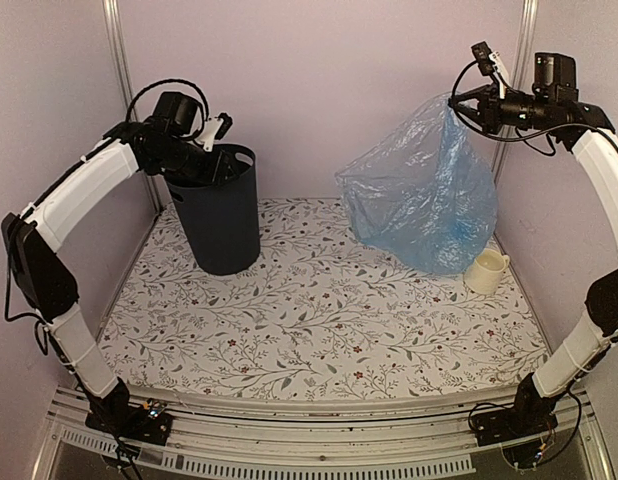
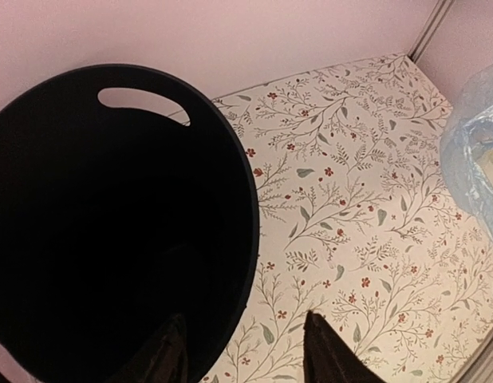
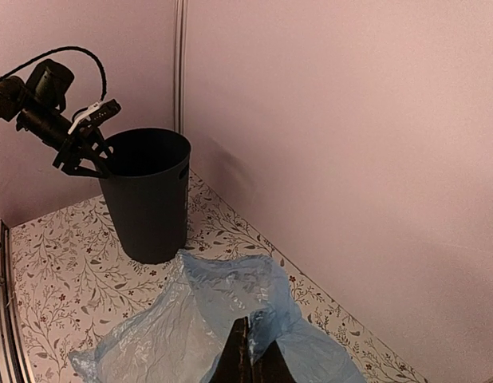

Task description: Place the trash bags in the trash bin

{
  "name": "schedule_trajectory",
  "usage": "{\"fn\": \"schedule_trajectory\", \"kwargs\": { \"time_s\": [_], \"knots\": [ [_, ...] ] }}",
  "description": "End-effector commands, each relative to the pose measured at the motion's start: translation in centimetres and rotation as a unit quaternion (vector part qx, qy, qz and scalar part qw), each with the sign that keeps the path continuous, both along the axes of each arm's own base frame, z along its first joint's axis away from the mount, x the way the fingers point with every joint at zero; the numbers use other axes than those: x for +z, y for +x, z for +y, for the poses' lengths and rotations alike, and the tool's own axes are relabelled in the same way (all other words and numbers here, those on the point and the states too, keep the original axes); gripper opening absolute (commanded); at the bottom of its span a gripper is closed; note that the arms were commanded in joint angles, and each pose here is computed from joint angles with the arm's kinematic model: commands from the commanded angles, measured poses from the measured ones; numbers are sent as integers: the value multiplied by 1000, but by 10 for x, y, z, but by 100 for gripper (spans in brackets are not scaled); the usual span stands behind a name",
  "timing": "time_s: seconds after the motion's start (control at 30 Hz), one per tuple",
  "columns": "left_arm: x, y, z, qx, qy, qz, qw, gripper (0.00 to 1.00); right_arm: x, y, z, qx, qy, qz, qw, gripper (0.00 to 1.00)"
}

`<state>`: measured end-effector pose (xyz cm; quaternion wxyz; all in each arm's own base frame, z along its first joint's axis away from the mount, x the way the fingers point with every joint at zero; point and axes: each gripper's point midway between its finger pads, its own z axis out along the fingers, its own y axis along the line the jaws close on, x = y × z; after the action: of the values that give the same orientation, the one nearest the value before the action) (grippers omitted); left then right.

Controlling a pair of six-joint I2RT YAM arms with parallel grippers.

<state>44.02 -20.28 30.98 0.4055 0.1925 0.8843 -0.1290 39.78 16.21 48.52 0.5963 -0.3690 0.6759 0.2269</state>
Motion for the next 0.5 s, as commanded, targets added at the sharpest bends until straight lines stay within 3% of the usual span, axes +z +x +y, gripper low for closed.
{"fn": "schedule_trajectory", "kwargs": {
  "time_s": [0.0,0.47],
  "knots": [
    [-14,3,-2,-11,-4,20,1000,48,-1,-5,-4,-6,-6,-2,1000,2],
    [-25,5,-12,-27,-12,40,999,27,-6,-7,-2,1,-5,4,1000,2]
  ]
}}
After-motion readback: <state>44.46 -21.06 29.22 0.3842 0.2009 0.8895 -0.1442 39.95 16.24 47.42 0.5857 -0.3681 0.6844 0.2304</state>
